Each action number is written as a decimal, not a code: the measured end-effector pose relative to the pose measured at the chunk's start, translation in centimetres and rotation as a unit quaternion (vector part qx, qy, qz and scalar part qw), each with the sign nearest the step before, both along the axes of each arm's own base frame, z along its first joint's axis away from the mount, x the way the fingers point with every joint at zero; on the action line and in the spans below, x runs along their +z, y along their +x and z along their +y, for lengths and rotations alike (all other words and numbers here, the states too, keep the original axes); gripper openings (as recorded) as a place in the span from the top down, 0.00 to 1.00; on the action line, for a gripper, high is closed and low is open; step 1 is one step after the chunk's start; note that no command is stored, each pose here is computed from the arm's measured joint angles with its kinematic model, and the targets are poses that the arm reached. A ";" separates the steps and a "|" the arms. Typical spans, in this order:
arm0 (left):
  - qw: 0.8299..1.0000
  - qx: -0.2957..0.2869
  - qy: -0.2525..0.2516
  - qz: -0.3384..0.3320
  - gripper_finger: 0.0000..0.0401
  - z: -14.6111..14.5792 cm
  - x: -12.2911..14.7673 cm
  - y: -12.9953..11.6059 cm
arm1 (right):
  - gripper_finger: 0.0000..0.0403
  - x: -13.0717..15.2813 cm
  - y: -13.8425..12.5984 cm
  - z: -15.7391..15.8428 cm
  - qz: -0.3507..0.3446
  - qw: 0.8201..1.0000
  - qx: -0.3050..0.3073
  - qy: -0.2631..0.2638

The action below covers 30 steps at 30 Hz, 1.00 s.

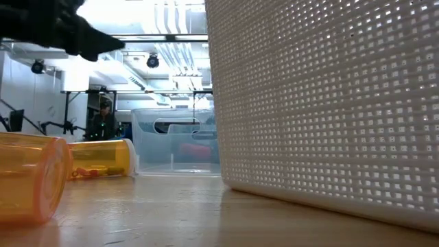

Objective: Pick & Place Medicine items
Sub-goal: Put the red bandage into the transparent bin

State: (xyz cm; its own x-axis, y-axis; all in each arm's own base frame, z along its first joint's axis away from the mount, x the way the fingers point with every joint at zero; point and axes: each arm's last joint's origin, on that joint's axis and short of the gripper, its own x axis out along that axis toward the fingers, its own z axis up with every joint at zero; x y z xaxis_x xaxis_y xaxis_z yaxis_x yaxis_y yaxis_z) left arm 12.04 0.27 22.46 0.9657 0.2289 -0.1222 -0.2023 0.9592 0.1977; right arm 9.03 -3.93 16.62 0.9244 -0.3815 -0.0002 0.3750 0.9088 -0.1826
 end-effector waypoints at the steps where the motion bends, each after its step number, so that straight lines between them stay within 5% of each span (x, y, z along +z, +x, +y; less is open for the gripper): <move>1: 1.000 0.012 -0.004 0.015 1.00 0.1 0.3 0.5 | 0.40 0.0 0.0 0.0 0.000 1.000 0.000 0.000; 11: 0.977 0.158 -0.106 0.095 1.00 2.5 4.0 6.0 | 0.40 0.0 0.0 0.0 0.000 1.000 -0.001 -0.001; 19: 0.953 0.164 -0.160 0.196 0.97 5.4 3.4 10.7 | 0.40 0.0 0.0 0.0 0.000 1.000 -0.001 0.000; 23: 0.942 0.163 -0.198 0.217 0.82 7.3 3.1 12.3 | 0.40 0.0 0.0 0.0 0.000 1.000 -0.001 0.000; 30: 0.928 0.178 -0.227 0.234 0.41 10.6 1.8 14.1 | 0.40 0.0 0.0 0.0 0.000 1.000 -0.001 -0.001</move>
